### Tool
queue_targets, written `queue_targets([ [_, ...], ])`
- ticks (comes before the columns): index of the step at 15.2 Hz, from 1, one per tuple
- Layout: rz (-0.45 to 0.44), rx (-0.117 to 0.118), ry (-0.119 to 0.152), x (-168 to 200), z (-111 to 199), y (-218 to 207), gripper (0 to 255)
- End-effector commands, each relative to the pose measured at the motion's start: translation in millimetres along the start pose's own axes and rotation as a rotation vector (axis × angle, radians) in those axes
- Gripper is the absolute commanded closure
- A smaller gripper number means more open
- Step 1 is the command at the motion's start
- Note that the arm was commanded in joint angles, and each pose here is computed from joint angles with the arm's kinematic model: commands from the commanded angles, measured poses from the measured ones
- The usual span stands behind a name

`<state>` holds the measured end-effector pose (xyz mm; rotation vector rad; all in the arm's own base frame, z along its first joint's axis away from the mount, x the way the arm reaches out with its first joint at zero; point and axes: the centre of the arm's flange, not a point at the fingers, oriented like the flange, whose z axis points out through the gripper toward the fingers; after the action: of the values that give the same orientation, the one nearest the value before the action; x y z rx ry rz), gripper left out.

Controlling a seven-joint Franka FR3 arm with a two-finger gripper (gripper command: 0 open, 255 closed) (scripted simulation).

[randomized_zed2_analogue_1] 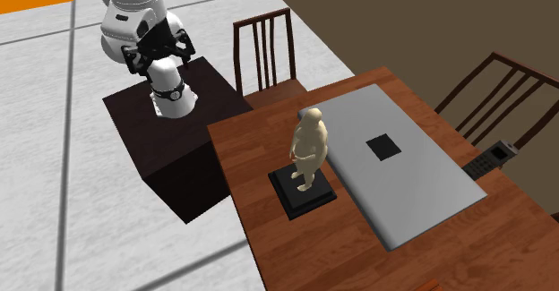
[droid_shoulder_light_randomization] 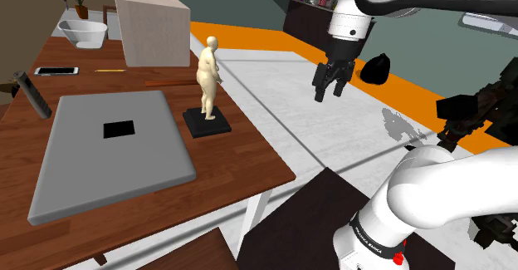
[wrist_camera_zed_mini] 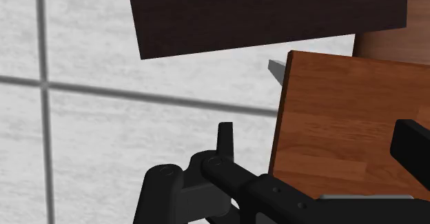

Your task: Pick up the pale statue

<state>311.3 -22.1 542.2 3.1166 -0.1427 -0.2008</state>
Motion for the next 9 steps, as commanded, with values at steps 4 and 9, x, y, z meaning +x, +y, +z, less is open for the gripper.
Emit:
queue_targets([
  [4, 0.004, 0.011, 0.061, 23, 3, -21, 0],
  [9, 0.012, 0.029, 0.163, 62, 6, -55, 0],
])
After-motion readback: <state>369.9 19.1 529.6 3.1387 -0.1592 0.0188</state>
